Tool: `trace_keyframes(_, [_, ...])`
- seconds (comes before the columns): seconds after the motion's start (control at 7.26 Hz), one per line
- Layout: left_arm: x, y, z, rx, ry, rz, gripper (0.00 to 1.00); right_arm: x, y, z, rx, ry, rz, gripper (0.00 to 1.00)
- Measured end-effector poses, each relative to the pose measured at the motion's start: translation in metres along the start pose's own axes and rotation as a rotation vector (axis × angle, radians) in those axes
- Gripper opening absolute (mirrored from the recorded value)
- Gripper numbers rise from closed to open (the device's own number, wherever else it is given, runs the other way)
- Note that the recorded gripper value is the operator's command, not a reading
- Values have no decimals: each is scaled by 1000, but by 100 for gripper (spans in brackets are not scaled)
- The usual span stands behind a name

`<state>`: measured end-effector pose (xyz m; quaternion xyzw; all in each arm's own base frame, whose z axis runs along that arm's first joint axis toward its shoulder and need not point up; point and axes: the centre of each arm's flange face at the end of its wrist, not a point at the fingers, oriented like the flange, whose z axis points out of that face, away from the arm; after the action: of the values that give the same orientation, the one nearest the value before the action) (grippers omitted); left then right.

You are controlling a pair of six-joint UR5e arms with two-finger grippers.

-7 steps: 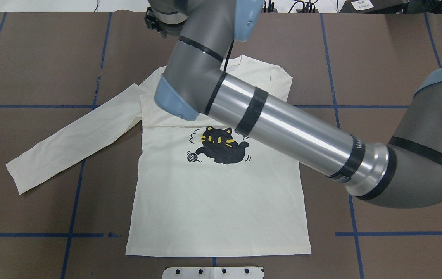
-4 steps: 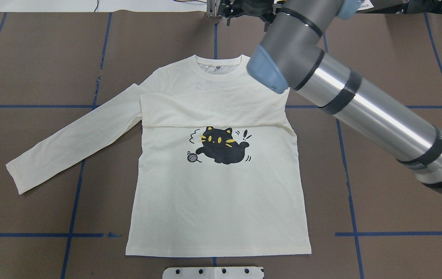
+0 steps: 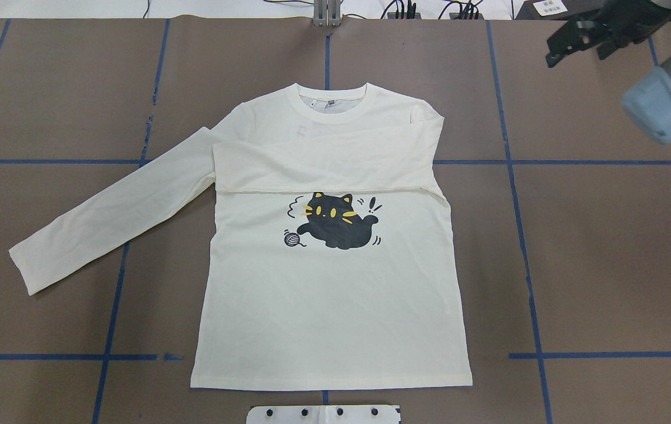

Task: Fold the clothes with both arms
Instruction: 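Release the sleeve near the collar and raise the right gripper away, then lower the left gripper to the cuff of the other sleeve and grasp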

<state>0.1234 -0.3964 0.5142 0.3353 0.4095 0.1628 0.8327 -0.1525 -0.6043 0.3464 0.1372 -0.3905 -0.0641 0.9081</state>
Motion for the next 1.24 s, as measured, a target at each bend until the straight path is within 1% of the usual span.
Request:
trace_keyframes(0.14, [29,11,27,-36,19,-27,100,56,33,4,-13,-5,-35,100])
trace_keyframes(0.28, [58,25,52,-68,22,-52,99,102,69,3,-14,-8,-45,100])
trace_keyframes(0.41, [74,41,67,-98,15,-57,97,130,97,-5,-5,-8,-36,100])
trace_keyframes(0.55, [78,59,71,-126,2,-48,92,144,115,-13,3,-6,-26,100])
trace_keyframes(0.83, [82,83,76,-167,-16,-8,81,153,131,-17,4,-2,-13,100])
trace_keyframes(0.96, [84,90,81,-179,-24,5,79,156,135,-16,1,1,-8,100])
trace_keyframes(1.24, [86,103,89,-199,-38,23,79,159,137,-17,0,4,-3,100])
